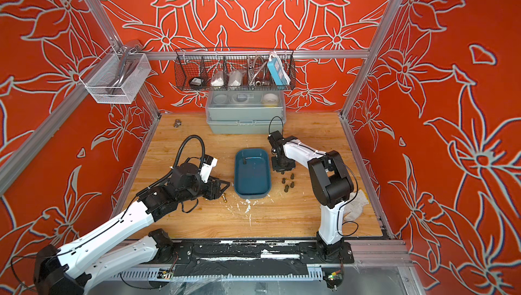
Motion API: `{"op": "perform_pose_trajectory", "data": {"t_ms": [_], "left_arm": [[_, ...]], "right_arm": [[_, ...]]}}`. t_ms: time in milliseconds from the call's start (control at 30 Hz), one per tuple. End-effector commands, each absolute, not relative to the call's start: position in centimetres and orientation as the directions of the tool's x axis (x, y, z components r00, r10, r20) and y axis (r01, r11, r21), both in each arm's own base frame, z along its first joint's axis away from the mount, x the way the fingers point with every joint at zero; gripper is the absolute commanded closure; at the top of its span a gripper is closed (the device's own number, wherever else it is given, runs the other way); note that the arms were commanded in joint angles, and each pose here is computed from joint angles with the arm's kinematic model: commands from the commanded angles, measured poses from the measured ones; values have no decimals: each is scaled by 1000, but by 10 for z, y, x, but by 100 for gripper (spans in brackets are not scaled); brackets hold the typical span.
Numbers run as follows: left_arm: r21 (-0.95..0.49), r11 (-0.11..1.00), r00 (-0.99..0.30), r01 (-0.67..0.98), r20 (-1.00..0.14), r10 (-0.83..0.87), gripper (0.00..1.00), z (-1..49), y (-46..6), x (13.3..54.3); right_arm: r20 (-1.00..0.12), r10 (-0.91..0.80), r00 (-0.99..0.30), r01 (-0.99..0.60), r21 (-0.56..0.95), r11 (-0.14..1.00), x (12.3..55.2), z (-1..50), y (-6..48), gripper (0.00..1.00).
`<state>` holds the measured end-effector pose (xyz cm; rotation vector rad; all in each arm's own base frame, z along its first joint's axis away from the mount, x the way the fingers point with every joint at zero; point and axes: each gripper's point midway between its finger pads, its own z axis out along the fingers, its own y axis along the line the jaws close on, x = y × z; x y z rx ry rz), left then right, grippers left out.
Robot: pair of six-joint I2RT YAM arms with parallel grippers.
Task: Put the chess pieces into the storage box
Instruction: Pick up the chess piece at the center of the board.
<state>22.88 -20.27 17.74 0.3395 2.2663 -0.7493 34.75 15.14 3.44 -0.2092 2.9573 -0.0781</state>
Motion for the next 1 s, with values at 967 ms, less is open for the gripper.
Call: {"op": "perform_pose_trajectory", "data": {"t_ms": [967], "left_arm": [[-406, 803, -694, 437, -719, 13, 38, 185, -206, 238]], "right_arm": [[-184, -117, -976, -114, -26, 993, 351, 38, 154, 86]]}}
